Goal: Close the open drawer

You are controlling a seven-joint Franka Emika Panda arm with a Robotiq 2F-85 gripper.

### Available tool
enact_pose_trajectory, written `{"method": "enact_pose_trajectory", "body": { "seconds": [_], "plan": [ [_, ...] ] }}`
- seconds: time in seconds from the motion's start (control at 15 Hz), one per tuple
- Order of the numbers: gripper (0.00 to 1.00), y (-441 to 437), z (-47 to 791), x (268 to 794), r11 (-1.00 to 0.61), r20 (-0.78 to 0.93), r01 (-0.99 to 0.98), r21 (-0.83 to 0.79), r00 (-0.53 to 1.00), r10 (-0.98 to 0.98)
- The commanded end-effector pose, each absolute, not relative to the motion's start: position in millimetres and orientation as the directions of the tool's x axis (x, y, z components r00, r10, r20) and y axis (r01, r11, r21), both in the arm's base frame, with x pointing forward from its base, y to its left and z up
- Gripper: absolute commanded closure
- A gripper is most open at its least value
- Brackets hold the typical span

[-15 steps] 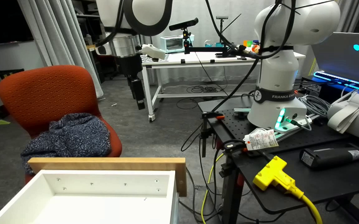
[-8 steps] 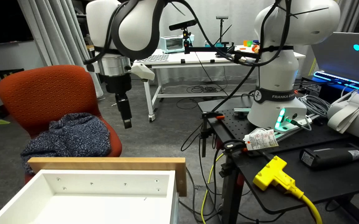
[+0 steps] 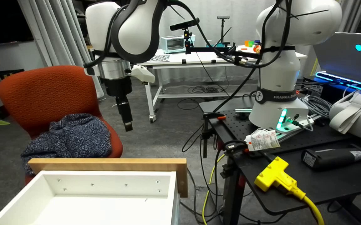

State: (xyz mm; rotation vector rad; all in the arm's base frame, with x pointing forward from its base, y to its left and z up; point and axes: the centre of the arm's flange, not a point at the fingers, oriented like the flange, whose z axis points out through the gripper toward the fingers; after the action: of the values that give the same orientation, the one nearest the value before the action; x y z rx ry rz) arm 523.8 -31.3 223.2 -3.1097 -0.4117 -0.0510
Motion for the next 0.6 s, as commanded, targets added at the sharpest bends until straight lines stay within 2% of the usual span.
{"method": "enact_pose_trajectory", "body": {
  "seconds": [0.0,0.53],
  "plan": [
    [0.0,-30.0,208.8,530.7,-0.951,0.038,0.309,-0.02,0.95,0.308],
    [0.0,-4.4,162.7,555.9,-0.933,0.04,0.331,-0.138,0.944,0.329]
  ]
}}
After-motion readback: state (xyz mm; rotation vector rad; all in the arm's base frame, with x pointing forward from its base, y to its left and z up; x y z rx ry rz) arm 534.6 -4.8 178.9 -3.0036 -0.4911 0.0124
